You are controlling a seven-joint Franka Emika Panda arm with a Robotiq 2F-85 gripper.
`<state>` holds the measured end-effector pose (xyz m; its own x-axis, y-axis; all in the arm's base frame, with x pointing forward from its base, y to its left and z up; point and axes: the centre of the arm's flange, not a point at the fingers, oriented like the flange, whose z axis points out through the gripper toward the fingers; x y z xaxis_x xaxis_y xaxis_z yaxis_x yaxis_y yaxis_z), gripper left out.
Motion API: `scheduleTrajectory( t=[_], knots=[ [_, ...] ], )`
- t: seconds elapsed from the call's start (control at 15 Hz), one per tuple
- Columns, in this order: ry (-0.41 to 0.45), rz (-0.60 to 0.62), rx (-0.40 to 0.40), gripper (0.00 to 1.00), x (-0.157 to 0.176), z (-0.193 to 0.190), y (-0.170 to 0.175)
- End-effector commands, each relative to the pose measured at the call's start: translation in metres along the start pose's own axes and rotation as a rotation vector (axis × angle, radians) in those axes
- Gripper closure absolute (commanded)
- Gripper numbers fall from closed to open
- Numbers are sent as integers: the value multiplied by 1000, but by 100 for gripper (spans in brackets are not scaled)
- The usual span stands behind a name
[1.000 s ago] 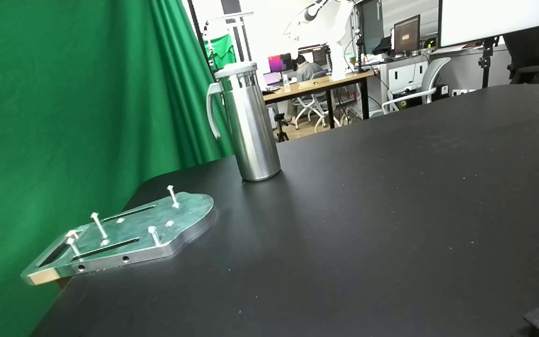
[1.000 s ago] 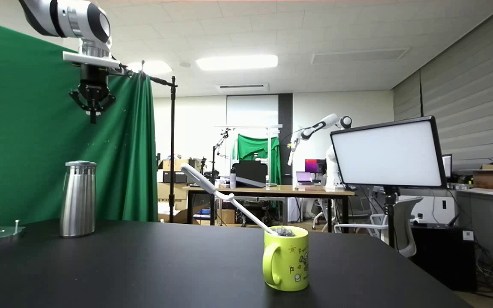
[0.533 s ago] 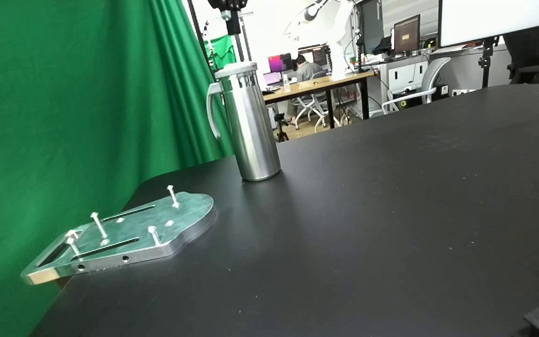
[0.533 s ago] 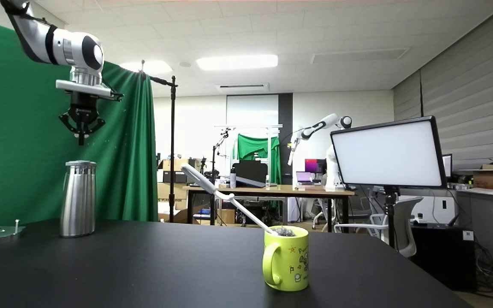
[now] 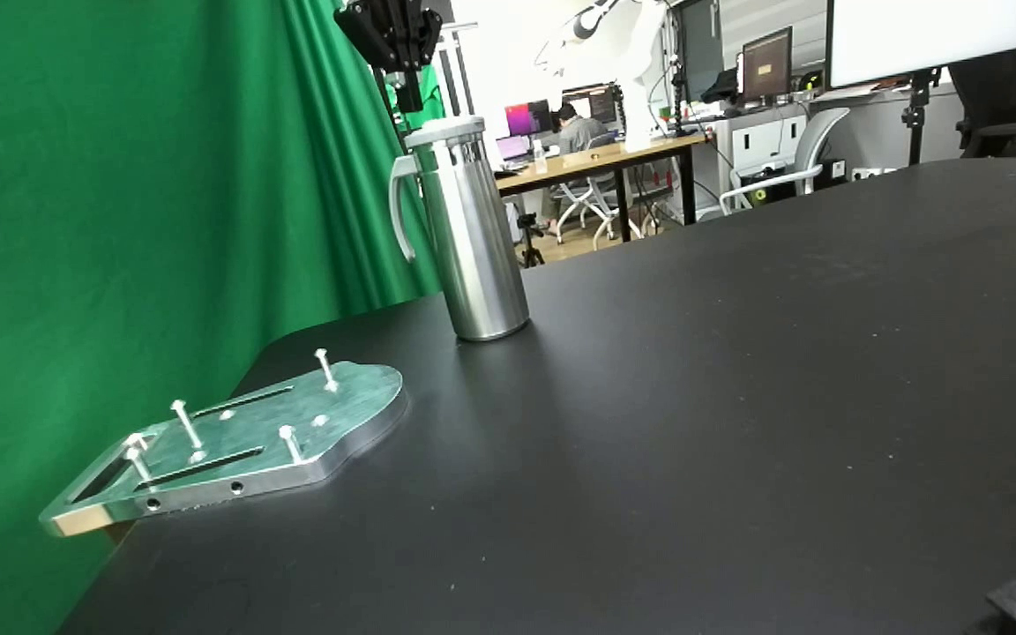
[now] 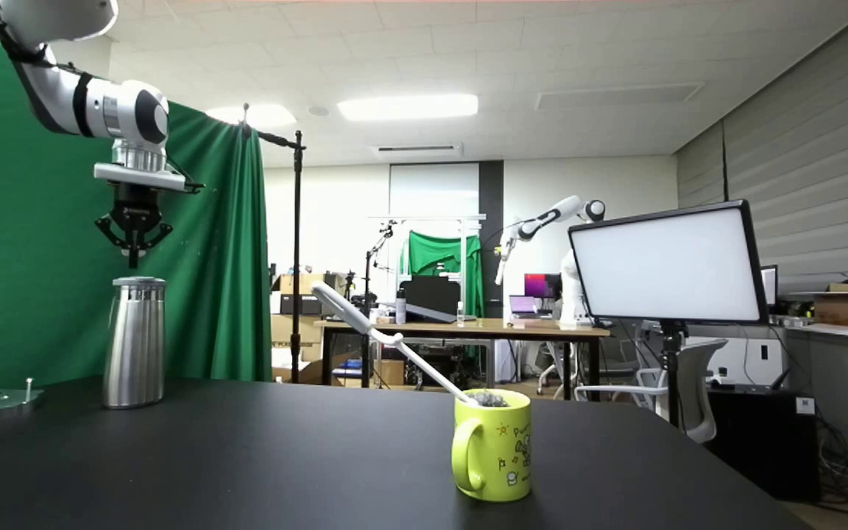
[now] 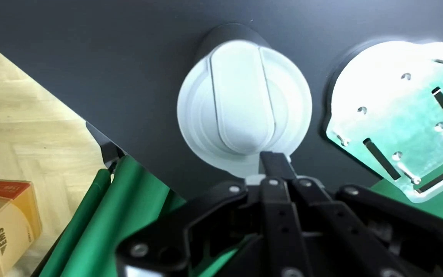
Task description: Open the flask
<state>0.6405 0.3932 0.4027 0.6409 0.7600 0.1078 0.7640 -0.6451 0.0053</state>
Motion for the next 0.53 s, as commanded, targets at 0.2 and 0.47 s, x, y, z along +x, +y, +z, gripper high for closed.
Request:
scheduleTrajectory(
  t=[0.2, 0.47],
  knots=[
    [-5, -35, -26, 100, 23, 4, 15],
    [-51, -43, -16, 100, 25, 15, 19]
  ],
)
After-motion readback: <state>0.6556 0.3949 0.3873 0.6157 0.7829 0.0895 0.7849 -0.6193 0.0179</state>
